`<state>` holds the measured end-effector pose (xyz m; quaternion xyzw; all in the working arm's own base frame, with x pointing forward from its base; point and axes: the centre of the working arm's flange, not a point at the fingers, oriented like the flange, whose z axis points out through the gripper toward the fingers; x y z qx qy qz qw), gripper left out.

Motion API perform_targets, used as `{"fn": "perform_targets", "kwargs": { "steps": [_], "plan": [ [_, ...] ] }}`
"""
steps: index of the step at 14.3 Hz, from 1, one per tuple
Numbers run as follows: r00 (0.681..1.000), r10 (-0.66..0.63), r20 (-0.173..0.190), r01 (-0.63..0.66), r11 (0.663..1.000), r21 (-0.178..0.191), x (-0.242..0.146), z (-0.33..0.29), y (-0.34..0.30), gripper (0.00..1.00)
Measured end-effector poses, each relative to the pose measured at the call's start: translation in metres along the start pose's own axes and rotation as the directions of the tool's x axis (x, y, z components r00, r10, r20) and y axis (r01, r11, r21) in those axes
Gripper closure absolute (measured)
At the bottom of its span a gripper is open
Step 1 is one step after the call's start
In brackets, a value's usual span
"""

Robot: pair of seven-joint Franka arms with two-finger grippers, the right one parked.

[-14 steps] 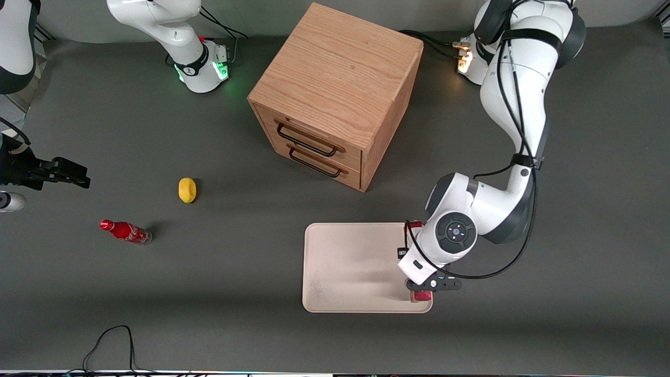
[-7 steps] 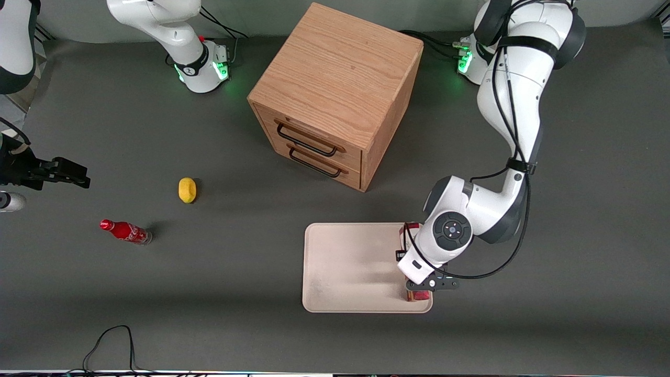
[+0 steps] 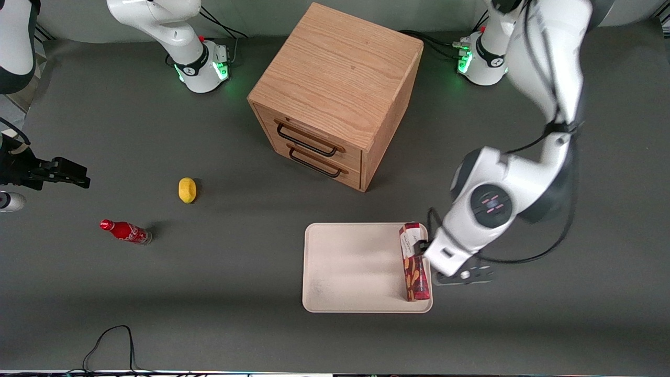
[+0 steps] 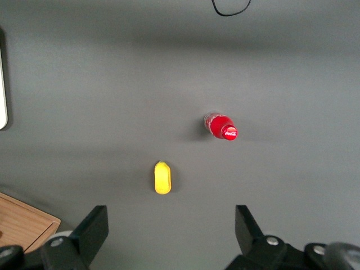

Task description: Place red cookie box on tray

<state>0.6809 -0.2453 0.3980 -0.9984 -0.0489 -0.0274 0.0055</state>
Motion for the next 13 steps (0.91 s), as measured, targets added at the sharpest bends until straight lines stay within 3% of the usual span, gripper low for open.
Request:
{"fn": "perform_targets", "kwargs": {
  "steps": [5,10,13],
  "plan": [
    [0.991,-0.102,0.083,0.097,0.993,0.063,-0.052,-0.115,-0.101,0.00],
    [0.997,-0.028,0.072,0.024,0.998,0.064,-0.108,-0.169,-0.194,0.00],
    [0.997,-0.029,0.065,0.028,0.999,0.018,-0.136,-0.186,-0.210,0.00]
  ]
}}
